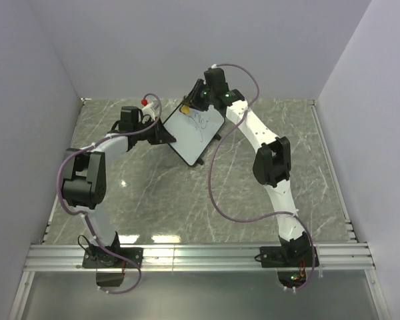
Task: Erase the whiteboard
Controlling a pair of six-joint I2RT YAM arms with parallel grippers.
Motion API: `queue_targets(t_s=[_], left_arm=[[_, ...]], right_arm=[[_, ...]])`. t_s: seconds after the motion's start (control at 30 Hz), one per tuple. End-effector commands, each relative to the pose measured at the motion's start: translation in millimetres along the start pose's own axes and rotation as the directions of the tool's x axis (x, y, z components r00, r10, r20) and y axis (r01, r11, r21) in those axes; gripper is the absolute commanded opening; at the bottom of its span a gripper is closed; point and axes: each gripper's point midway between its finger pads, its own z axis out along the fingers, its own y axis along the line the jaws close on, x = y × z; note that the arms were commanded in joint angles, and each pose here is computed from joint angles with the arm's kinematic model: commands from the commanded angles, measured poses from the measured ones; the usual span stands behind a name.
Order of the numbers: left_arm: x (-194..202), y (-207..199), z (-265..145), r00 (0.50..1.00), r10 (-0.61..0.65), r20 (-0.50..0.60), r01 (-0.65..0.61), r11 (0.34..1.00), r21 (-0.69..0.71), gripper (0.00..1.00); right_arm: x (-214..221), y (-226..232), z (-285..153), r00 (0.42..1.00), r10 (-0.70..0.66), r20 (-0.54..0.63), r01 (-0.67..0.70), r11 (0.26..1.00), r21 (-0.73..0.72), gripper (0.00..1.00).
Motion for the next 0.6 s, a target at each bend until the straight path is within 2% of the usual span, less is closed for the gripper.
queue_targets(t_s=[0.0,0.17,0.4,0.57], left_arm=[[60,8,3,0.984,-0.035,-0.177,0.026,0.998,-0.053,0.00],[60,3,1,0.984,-0.006,-0.177,-0.004,0.998,-0.058,0.00],[62,2,4,0.982,-0.002,-0.186,-0.009,0.998,-0.058,0.00],[64,-2,5,0.982,-0.004,-0.191,-0.003,0.999,-0.038,0.00]], right_arm=[[14,-25,33,0.997,0.067,-0.026,-0.066,0.997,0.033,0.00],[33,-57,41,0.993,0.092,-0.068,-0.080,0.985,0.156,0.00],[83,-134,22,0.979,0.079,-0.189,0.008,0.907,0.422,0.00],[119,-164,4,0.958,0.074,-0.276,0.074,0.868,0.490,0.00]])
